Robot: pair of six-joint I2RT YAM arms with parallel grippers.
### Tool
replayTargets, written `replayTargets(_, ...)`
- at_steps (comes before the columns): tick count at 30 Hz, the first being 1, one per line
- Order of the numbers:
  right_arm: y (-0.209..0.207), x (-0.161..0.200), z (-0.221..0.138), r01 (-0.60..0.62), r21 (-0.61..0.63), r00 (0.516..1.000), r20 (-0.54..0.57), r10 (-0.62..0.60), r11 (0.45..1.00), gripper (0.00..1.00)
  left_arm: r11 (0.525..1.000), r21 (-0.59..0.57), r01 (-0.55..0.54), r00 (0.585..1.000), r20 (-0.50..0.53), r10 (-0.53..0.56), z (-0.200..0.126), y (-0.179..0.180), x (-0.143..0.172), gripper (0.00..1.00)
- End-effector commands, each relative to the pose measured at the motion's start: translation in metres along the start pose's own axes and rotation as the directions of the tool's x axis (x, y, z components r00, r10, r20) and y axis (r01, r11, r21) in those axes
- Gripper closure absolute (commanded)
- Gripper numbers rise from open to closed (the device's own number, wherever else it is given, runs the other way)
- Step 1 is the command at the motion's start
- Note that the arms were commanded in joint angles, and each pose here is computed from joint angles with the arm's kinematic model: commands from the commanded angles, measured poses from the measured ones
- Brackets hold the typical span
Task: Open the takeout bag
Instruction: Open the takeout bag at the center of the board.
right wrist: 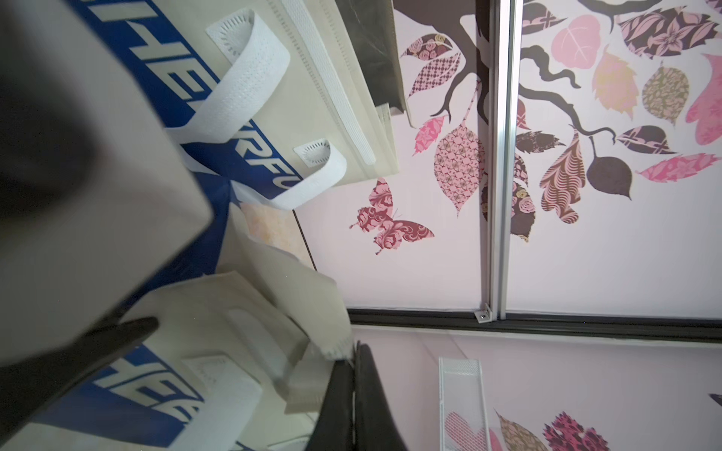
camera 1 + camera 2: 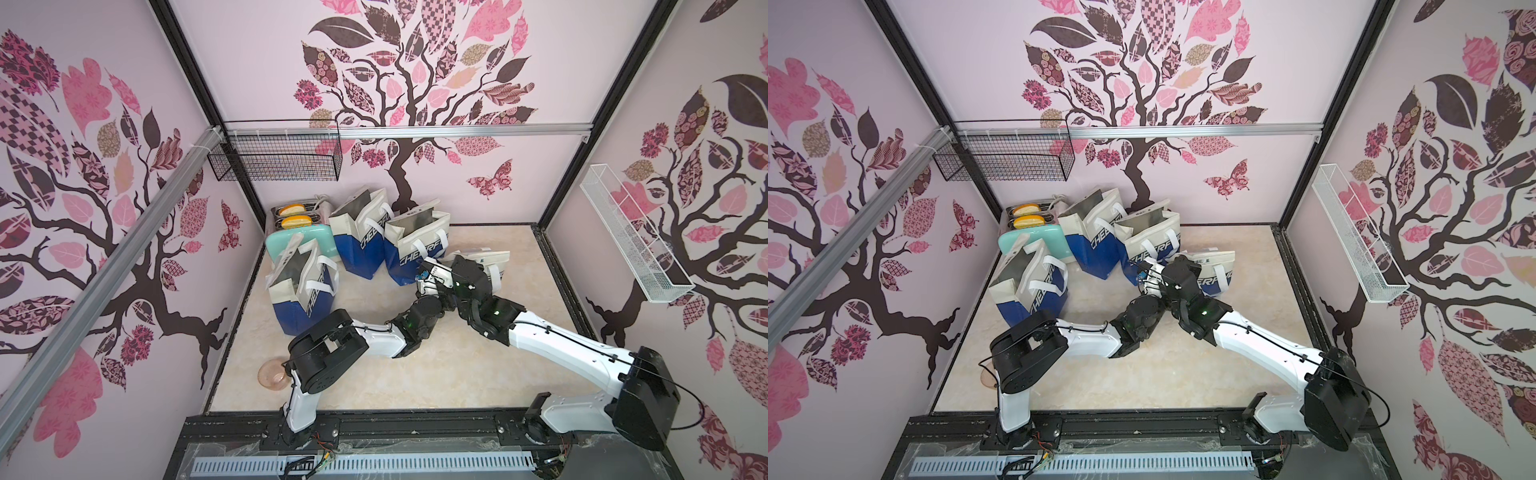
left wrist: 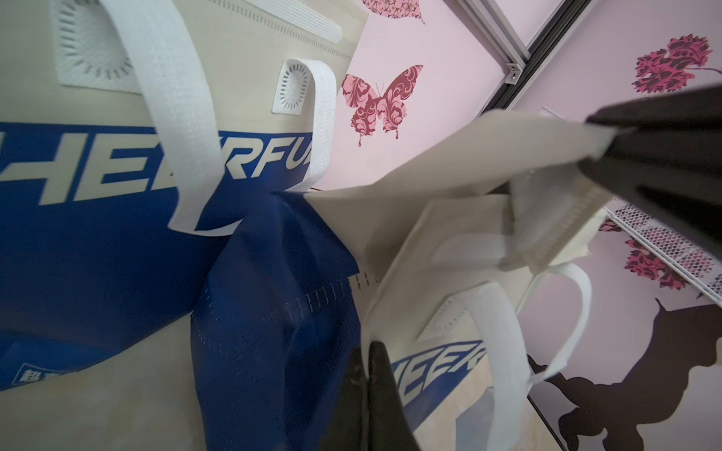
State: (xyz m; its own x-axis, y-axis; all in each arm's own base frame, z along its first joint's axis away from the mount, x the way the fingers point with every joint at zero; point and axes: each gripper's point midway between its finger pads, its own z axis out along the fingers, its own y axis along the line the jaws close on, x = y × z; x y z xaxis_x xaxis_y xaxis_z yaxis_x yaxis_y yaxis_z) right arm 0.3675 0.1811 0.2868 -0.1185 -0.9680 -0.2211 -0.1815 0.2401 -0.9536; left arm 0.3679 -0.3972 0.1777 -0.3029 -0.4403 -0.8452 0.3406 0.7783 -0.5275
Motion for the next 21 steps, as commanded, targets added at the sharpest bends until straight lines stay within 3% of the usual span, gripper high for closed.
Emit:
replayTargets(1,-0.085,-0.001,-0.012,-0.132,0.225,0.989,-0.040,0.145,0.965,1.00,0.979,-0.173,-0.106,0.986,-0.148,0.080,-0.003,0.056,0.043,1.00)
replayTargets(10,-0.104,-0.006,-0.012,-0.197,0.207,0.975,-0.061,0.214,0.958,1.00,0.980,-0.178,-0.092,0.985,-0.157,0.064,-0.005,0.057,0.042,1.00)
replayTargets(15,-0.099,-0.006,-0.026,-0.352,0.043,0.935,-0.029,0.354,0.935,1.00,0.982,-0.169,-0.079,0.985,-0.163,0.051,-0.009,0.055,0.038,1.00)
replayTargets(21,-0.069,0.000,-0.033,-0.443,-0.111,0.897,-0.063,0.438,0.890,1.00,0.987,-0.150,-0.054,0.984,-0.175,0.027,-0.022,0.053,0.031,1.00)
